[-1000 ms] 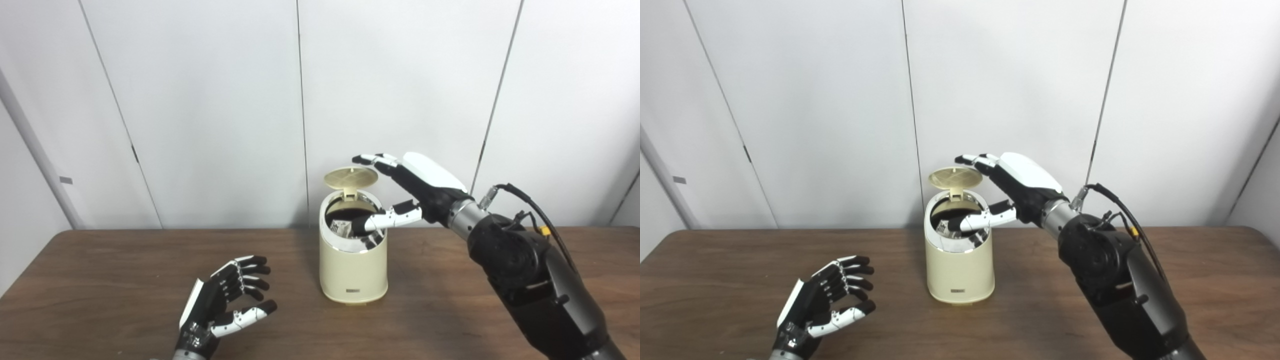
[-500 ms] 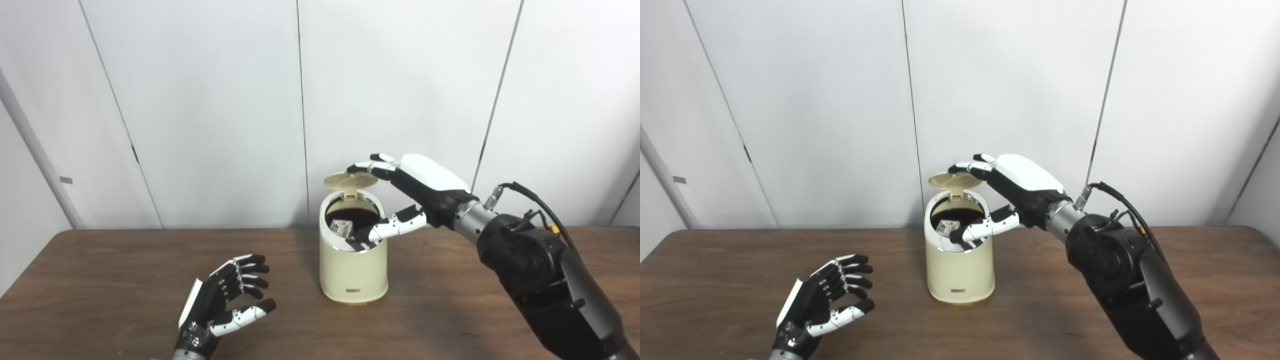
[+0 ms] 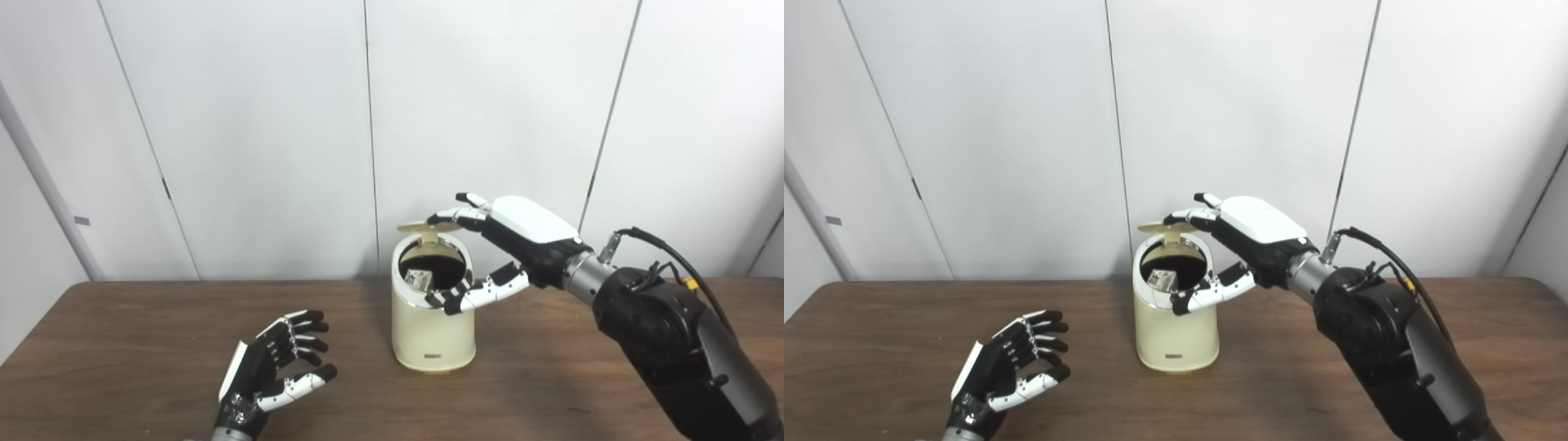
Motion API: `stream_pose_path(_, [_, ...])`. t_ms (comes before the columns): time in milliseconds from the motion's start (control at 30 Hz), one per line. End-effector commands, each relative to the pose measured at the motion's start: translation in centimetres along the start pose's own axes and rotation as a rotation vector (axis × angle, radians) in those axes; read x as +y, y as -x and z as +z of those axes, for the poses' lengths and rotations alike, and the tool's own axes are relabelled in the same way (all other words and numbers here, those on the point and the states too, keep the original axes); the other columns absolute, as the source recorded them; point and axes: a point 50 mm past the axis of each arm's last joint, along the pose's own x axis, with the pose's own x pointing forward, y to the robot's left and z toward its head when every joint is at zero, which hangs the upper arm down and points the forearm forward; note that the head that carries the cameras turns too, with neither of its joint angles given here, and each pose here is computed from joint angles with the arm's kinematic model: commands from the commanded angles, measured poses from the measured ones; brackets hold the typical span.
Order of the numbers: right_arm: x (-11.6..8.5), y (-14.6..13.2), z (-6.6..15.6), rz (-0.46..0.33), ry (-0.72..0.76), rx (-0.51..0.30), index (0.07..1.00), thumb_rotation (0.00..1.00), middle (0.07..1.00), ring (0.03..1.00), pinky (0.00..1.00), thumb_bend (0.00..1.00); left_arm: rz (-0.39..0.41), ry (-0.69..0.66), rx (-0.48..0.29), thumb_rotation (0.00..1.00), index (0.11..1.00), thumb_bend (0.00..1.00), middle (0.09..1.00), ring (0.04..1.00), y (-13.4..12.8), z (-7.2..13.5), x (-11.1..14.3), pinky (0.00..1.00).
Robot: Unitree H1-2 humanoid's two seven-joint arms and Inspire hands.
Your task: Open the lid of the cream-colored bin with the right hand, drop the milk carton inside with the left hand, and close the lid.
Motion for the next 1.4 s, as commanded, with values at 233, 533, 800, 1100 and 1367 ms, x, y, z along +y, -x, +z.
stream_pose_path(233, [-1.3,0.2,0.3,-0.034,0.021,-0.021,0.853,0.56,0.858,0.994,0.88,0.70,0.006,0.009,-0.003,0.19,0.740,0.82,0.690,0.589,0.3,-0.5,-0.6,0.50])
stream_pose_path(533, [0.0,0.3,0.3,0.005,0.004,-0.026,0.861,0.56,0.877,1.000,0.92,0.70,0.007,0.004,-0.004,0.20,0.730,0.82,0.691,0.588,0.4,-0.4,-0.8,0.50])
stream_pose_path(800, [0.9,0.5,0.4,0.031,0.004,-0.024,0.856,0.54,0.873,0.998,0.96,0.71,0.010,0.011,-0.002,0.19,0.730,0.82,0.687,0.586,0.5,-0.2,-0.8,0.49])
stream_pose_path(1100, [1.8,0.7,0.3,0.055,-0.003,-0.014,0.857,0.48,0.857,0.995,0.94,0.70,0.012,0.006,0.003,0.19,0.730,0.83,0.686,0.584,0.7,0.1,-0.8,0.49])
stream_pose_path(1367, [2.5,0.7,0.3,0.069,0.021,-0.022,0.853,0.46,0.844,0.989,0.96,0.68,0.014,0.011,-0.001,0.18,0.727,0.81,0.686,0.584,0.8,0.1,-0.9,0.49])
